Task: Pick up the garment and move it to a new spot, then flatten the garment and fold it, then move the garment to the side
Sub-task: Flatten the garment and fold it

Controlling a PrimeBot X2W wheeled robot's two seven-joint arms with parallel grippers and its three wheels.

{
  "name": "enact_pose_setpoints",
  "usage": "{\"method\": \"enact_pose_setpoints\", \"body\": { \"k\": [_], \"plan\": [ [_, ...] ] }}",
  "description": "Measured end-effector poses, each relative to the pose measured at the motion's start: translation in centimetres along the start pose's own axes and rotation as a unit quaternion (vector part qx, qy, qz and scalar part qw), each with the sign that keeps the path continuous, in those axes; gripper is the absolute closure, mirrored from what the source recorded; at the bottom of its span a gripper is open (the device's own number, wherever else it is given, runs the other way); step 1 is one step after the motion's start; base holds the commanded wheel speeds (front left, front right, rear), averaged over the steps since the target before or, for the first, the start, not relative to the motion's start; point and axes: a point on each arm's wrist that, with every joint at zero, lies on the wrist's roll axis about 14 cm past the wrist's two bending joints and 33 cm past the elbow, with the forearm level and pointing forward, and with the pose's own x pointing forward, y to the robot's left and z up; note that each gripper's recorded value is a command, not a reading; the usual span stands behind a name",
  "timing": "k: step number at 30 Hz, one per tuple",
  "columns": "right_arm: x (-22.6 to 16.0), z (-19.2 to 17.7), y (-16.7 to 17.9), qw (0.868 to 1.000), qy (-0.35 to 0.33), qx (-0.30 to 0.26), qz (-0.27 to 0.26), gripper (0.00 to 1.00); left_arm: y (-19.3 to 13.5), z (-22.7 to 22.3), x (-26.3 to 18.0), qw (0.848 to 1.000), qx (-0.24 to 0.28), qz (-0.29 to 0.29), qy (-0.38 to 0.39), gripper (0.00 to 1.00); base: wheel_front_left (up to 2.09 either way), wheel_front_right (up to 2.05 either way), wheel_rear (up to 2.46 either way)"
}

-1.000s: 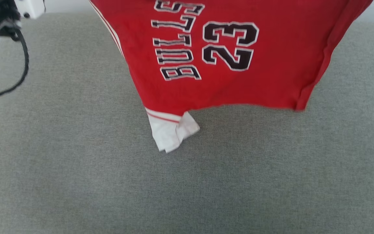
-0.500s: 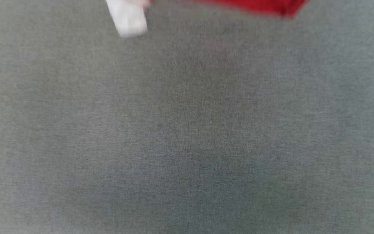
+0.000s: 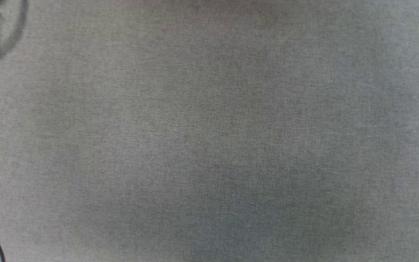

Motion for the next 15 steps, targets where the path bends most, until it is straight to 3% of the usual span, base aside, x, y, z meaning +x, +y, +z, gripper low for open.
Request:
{"method": "enact_pose_setpoints", "body": {
  "k": [6, 15],
  "plan": [
    [-2.4, -5.9, 3.6, 0.994, 0.095, 0.036, 0.046, 1.00, -2.2, -9.5, -3.9, 0.984, -0.035, -0.029, 0.174, 1.00, 0.00, 0.00, 0.00],
    [-9.3, -12.4, 6.9, 0.967, 0.211, 0.086, 0.116, 1.00, -3.8, -19.4, -13.6, 0.930, -0.088, -0.072, 0.349, 1.00, 0.00, 0.00, 0.00]
  ]
}}
